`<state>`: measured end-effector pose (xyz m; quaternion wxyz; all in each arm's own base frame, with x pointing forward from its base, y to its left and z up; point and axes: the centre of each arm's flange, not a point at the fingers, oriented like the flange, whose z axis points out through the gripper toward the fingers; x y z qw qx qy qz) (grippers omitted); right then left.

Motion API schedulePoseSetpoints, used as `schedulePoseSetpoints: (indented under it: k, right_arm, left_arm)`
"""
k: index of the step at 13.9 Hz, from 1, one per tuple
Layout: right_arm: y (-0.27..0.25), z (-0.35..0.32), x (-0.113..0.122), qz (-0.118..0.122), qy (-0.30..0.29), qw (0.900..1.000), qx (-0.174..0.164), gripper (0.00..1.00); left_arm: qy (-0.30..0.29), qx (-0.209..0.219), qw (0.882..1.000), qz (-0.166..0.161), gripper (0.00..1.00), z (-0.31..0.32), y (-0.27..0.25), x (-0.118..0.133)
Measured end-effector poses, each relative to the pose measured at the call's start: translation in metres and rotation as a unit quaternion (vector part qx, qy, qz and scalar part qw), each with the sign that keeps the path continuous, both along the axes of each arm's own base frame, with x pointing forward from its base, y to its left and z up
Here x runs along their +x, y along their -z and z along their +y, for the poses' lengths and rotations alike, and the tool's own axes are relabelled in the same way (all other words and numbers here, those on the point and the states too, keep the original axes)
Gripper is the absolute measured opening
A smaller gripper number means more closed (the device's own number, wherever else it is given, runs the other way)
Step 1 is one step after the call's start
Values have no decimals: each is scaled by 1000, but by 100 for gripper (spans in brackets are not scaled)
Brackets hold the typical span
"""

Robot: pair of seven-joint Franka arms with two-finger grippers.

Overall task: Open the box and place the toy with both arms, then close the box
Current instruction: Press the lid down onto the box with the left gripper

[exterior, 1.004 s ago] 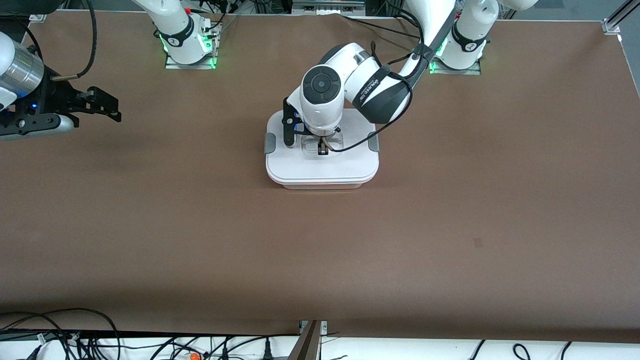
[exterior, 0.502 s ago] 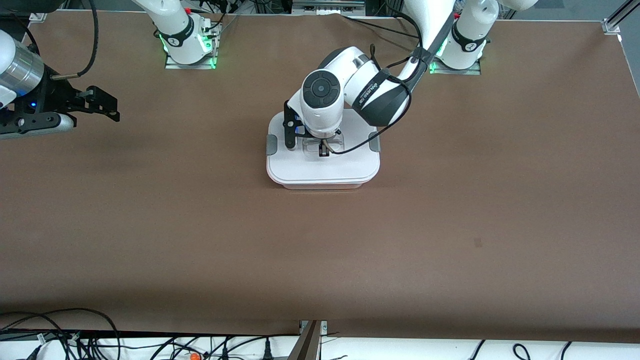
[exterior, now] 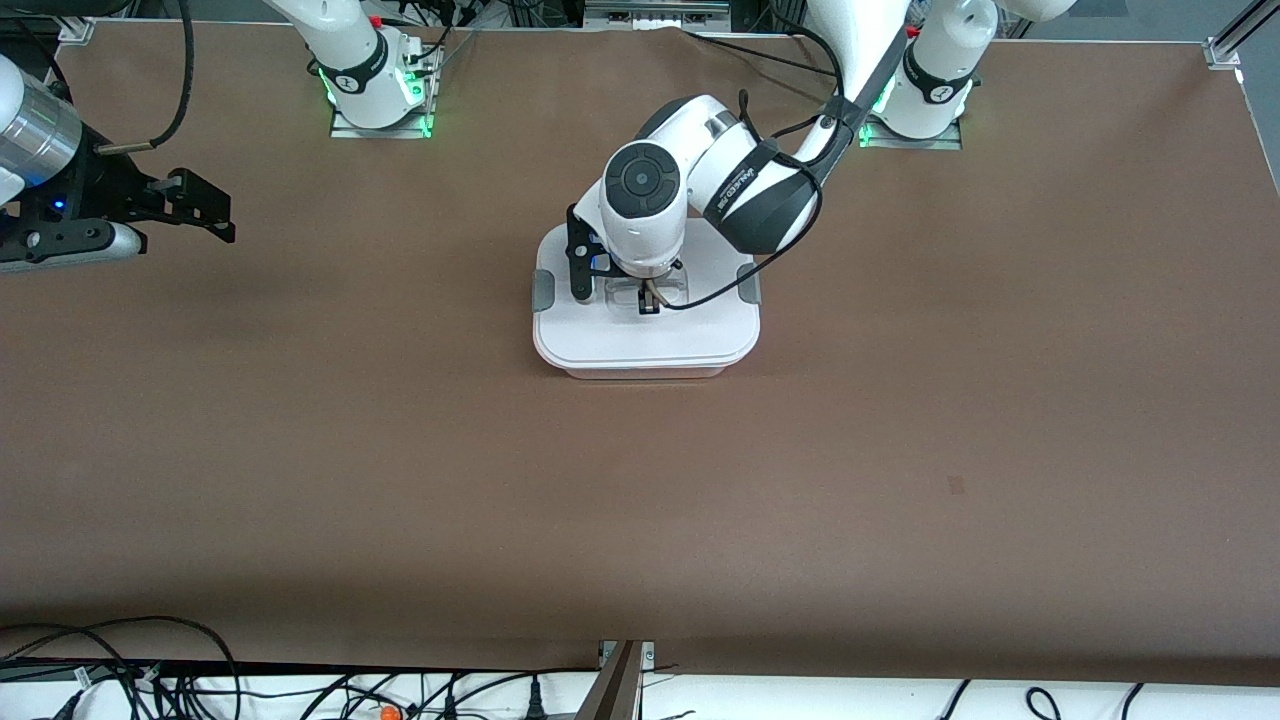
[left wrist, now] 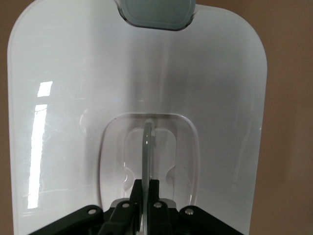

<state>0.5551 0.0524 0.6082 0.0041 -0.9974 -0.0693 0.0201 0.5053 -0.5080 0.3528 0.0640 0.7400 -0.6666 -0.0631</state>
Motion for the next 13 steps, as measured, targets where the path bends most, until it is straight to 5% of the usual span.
schedulePoseSetpoints:
  k: [13]
  right_arm:
    - [-2, -7, 2, -3, 8, 1000, -1, 100]
  left_arm:
    - [-5, 0, 1000, -12, 7, -5, 4, -1]
